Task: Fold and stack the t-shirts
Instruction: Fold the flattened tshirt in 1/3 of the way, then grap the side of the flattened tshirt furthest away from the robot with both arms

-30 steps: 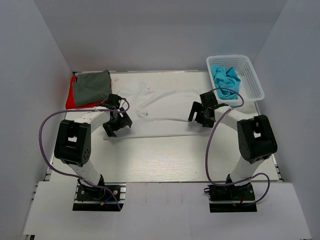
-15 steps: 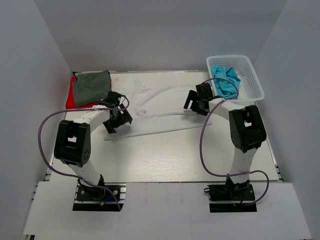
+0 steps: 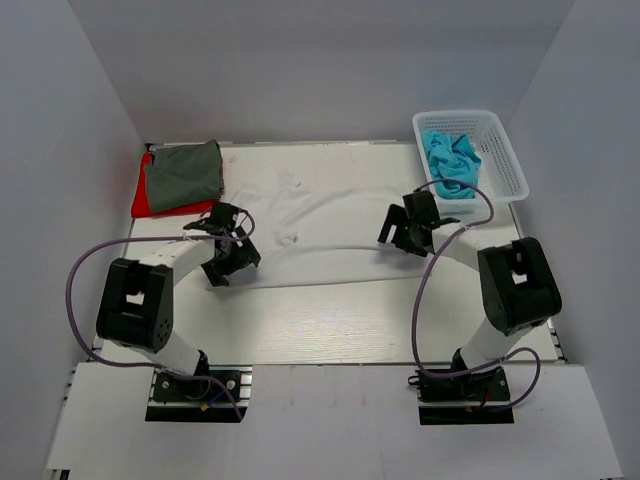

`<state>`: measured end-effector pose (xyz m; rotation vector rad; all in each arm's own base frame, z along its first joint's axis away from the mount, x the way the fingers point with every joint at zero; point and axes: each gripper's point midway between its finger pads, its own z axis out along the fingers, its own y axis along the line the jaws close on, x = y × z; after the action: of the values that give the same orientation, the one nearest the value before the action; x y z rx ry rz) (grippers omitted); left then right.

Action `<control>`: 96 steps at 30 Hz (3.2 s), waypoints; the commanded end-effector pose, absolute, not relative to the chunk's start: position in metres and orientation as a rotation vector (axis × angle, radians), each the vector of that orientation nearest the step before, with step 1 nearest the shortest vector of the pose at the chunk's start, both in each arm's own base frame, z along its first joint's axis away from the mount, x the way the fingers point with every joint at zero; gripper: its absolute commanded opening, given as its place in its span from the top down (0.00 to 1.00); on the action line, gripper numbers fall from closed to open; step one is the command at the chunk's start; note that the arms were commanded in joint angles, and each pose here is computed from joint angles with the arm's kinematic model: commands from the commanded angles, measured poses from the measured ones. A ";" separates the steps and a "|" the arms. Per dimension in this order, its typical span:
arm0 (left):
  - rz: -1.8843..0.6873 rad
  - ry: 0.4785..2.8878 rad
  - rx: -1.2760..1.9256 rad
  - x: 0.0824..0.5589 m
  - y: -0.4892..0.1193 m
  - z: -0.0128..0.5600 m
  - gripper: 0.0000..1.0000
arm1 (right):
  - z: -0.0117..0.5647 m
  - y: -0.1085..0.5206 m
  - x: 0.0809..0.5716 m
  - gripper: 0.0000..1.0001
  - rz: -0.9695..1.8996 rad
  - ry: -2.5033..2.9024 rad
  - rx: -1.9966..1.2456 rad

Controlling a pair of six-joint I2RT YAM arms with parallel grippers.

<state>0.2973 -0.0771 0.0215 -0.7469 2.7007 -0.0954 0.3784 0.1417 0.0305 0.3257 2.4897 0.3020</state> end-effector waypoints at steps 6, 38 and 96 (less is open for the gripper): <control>-0.184 2.780 -0.812 0.205 -0.079 0.020 0.00 | 0.022 0.138 0.279 0.10 0.353 2.607 0.271; -0.091 2.282 -0.531 0.406 -0.066 0.187 0.00 | 0.122 0.162 0.397 0.10 0.270 2.327 0.255; -0.070 2.425 -0.283 0.567 -0.109 0.046 1.00 | 0.043 0.113 0.494 0.10 -0.108 2.489 0.541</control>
<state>0.5765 -0.1102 0.0259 -0.2757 2.4272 -0.0388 0.4768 0.1218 0.0246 0.4384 2.5678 -0.0883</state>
